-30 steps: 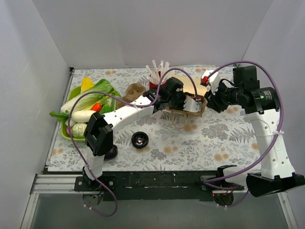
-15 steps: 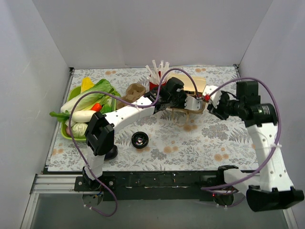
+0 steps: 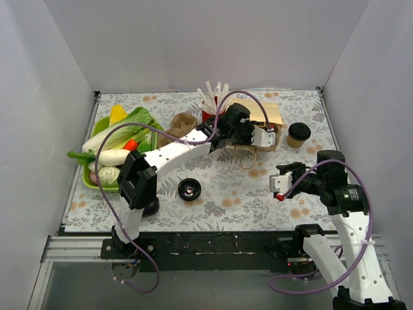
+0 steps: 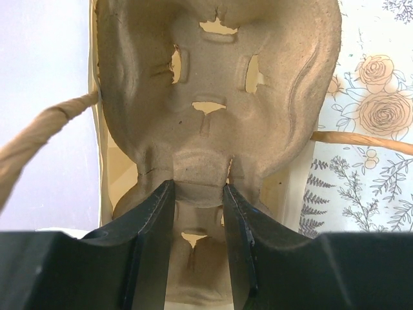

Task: Pack the takeout coffee

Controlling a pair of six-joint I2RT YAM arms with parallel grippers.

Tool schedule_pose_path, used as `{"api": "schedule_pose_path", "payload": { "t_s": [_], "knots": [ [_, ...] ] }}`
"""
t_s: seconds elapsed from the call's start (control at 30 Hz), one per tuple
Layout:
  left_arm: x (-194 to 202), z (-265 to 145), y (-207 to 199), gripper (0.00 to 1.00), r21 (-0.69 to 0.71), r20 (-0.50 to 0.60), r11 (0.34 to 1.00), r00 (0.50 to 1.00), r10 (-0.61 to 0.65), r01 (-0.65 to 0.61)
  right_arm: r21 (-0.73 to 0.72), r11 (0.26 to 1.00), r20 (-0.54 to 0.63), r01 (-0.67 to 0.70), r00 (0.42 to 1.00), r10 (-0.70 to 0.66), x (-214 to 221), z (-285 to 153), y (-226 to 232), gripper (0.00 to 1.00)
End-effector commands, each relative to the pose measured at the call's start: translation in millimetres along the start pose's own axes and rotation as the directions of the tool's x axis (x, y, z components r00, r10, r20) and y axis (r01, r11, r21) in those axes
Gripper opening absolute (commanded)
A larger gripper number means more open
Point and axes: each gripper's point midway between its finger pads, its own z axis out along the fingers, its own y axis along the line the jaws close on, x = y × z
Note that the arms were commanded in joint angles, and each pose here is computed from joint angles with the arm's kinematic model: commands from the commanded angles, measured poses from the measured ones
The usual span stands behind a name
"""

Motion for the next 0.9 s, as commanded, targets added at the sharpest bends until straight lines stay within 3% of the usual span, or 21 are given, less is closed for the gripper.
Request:
{"api": "schedule_pose_path", "payload": {
  "t_s": [0.0,0.17,0.37,0.4,0.53,0.77,0.87],
  "knots": [
    [-6,-5,22,0.0,-0.057,0.005,0.998,1.0,-0.015,0.015,0.015,0.962,0.096,0.274,0.957,-0.274,-6,21,-8,0.53],
    [-6,-4,23,0.0,-0.053,0.002,0.998,0.999,-0.035,0.035,-0.029,0.946,0.138,0.321,0.939,-0.315,2,46,2,0.53],
    [-4,-4,22,0.0,-0.048,-0.011,0.998,0.999,-0.046,0.046,0.019,0.903,0.135,0.43,0.893,-0.428,7,85,13,0.61],
    [-3,-4,21,0.0,-0.044,-0.014,0.998,0.999,-0.047,0.046,0.016,0.916,0.132,0.401,0.907,-0.399,8,91,15,0.62],
    [-2,-4,18,0.0,-0.036,-0.018,0.998,0.999,-0.051,0.05,0.094,0.896,0.072,0.434,0.895,-0.441,3,112,2,0.62],
    [0,-5,19,0.0,-0.038,-0.02,0.998,0.998,-0.055,0.054,0.113,0.881,0.03,0.46,0.885,-0.465,3,136,0,0.63],
    [1,-4,19,0.0,-0.037,-0.022,0.998,0.998,-0.057,0.056,0.1,0.889,0.011,0.447,0.893,-0.45,3,140,-5,0.58]
  ]
}}
